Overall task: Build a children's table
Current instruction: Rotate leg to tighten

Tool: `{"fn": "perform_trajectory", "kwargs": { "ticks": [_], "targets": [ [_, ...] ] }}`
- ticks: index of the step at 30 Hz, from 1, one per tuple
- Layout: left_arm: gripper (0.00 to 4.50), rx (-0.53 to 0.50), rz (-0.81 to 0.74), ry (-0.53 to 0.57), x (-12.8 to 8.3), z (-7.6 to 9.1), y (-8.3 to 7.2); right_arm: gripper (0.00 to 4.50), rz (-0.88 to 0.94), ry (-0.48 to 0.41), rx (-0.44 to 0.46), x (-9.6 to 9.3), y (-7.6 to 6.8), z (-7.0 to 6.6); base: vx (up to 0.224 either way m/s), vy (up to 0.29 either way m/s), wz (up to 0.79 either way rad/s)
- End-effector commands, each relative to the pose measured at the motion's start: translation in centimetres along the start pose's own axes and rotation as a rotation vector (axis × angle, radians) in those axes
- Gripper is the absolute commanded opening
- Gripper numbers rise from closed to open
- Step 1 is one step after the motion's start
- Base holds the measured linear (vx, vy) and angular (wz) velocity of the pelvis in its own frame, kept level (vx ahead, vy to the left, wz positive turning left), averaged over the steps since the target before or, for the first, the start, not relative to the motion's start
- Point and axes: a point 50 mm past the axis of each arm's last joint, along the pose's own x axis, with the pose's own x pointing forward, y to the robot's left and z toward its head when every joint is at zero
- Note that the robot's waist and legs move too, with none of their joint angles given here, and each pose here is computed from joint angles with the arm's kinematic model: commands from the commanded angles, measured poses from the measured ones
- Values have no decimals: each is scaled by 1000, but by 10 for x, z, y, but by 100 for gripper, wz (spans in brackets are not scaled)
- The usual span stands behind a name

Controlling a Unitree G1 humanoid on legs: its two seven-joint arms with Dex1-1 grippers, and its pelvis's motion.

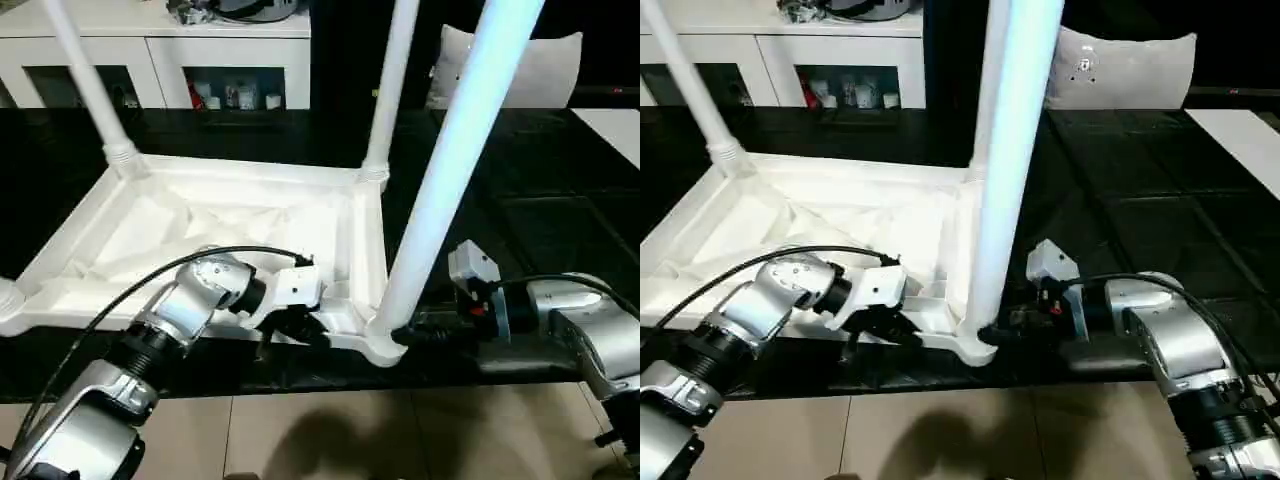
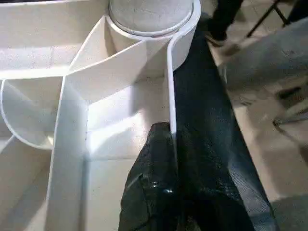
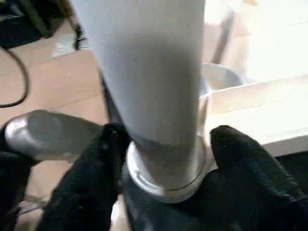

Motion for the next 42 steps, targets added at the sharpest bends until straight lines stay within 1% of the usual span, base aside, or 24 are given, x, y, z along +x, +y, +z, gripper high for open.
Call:
{"fn": "perform_trajectory", "kwargs": {
  "ticks": [1, 3, 4, 5, 6, 8, 13, 23, 25, 29, 32, 33, 35, 36, 37, 39, 40, 41, 42],
  "targets": [
    [0, 72, -69, 15, 3, 11, 0, 262, 43, -11, -3, 2, 4, 3, 0, 0, 0],
    [0, 72, -70, 14, 3, 11, 0, 244, 49, -13, 1, 3, 5, 2, 0, 0, 0],
    [0, 71, -72, 4, 4, 12, 0, 244, 57, -25, 9, 4, 5, 3, 0, 0, 0],
    [0, 71, -72, 4, 4, 12, 0, 217, 57, -25, 9, 4, 5, 3, 0, 0, 0],
    [0, 67, -74, -4, 4, 12, 0, 217, 61, -35, 14, 5, 5, 3, 0, 0, 0],
    [0, 60, -77, -21, 5, 12, 0, 199, 60, -56, 21, 6, 5, 4, 0, 0, 0],
    [0, 46, -99, -39, 7, 13, -4, 189, 64, -72, 38, 10, 6, 3, 0, 0, 0],
    [0, 33, -94, -46, 9, 13, -5, 183, 73, -102, 56, 15, 10, 3, 0, 0, 0],
    [0, 32, -95, -42, 9, 12, -6, 157, 77, -105, 62, 16, 11, 2, 0, 0, 0],
    [0, 31, -93, -41, 9, 12, -6, 141, 80, -107, 67, 17, 12, 1, 0, 0, 0],
    [0, 29, -91, -43, 9, 12, -6, 109, 79, -108, 66, 17, 12, 1, 0, 0, 0],
    [0, 25, -88, -44, 10, 12, -6, 102, 67, -108, 54, 17, 12, 2, 0, 0, 0],
    [0, 22, -87, -44, 10, 11, -7, 102, 30, -110, 47, 18, 9, 1, 0, 0, 0],
    [0, 22, -87, -44, 10, 11, -7, 123, 30, -110, 47, 18, 9, 1, 0, 0, 0],
    [0, 18, -85, -44, 11, 11, -7, 135, 22, -127, 81, 17, 7, 2, 0, 0, 0],
    [0, 17, -81, -42, 12, 10, -8, 144, 32, -136, 96, 16, 7, 3, 0, 0, 0],
    [0, 16, -79, -41, 12, 10, -8, 161, 39, -138, 97, 16, 8, 4, 0, 0, 0],
    [0, 16, -78, -40, 12, 9, -7, 161, 40, -137, 95, 15, 8, 4, 0, 0, 0],
    [0, 16, -78, -40, 12, 9, -7, 170, 40, -136, 95, 15, 8, 4, 0, 0, 0]
  ]
}}
